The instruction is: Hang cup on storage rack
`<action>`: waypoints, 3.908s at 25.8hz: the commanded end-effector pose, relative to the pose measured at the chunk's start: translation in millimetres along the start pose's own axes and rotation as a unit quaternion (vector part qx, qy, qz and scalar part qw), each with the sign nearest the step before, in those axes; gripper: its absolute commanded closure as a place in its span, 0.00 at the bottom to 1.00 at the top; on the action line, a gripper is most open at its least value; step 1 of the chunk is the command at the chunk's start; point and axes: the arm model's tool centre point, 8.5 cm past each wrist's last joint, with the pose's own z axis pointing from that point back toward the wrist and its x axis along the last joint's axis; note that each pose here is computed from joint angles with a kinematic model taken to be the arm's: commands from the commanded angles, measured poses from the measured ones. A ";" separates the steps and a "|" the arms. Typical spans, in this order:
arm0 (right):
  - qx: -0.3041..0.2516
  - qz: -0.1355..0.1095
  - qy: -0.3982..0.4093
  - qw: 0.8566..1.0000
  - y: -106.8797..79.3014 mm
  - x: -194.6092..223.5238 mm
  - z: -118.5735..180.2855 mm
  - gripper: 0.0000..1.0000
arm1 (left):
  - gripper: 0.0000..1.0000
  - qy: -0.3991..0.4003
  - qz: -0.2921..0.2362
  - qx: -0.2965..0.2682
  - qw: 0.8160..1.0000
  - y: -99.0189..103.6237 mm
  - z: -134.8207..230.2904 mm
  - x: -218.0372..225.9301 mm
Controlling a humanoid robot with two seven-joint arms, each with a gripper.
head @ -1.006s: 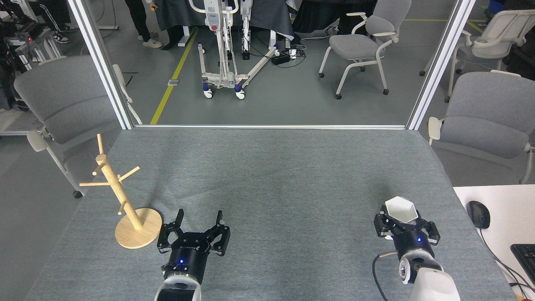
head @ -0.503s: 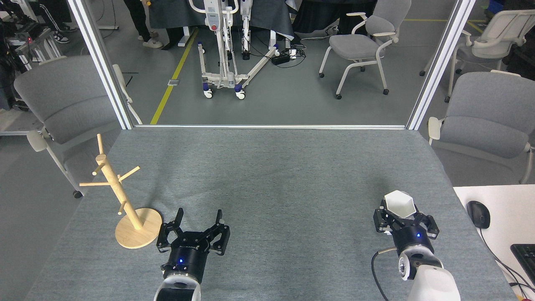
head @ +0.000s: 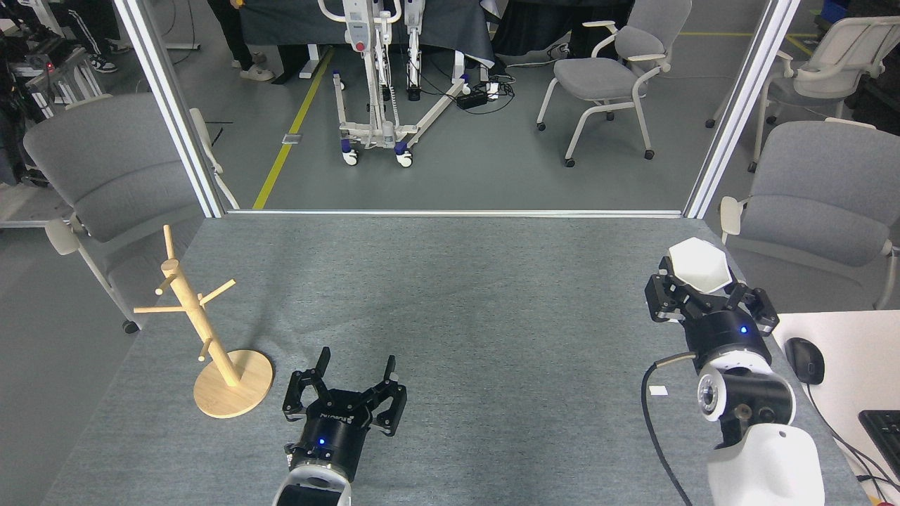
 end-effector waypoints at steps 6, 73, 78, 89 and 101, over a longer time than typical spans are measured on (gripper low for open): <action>0.007 -0.040 -0.030 0.999 -37.5 112.1 11.5 0.57 | 0.01 -0.140 -0.124 0.018 0.982 1.9 9.5 83.6; -0.060 0.020 -0.001 0.998 18.6 238.3 78.3 0.01 | 1.00 -0.338 -0.112 -0.080 0.931 29.9 -63.2 125.3; -0.151 0.005 0.036 0.988 -4.0 214.9 66.4 0.01 | 1.00 -0.324 -0.102 -0.092 0.936 18.9 -55.5 114.2; -0.113 0.004 -0.062 0.992 39.3 17.5 12.6 0.01 | 1.00 -0.218 -0.101 -0.106 0.965 -5.2 37.6 5.7; -0.034 0.025 -0.057 0.998 122.4 -19.3 99.1 0.01 | 1.00 0.053 -0.098 -0.136 0.985 -30.0 143.6 -180.2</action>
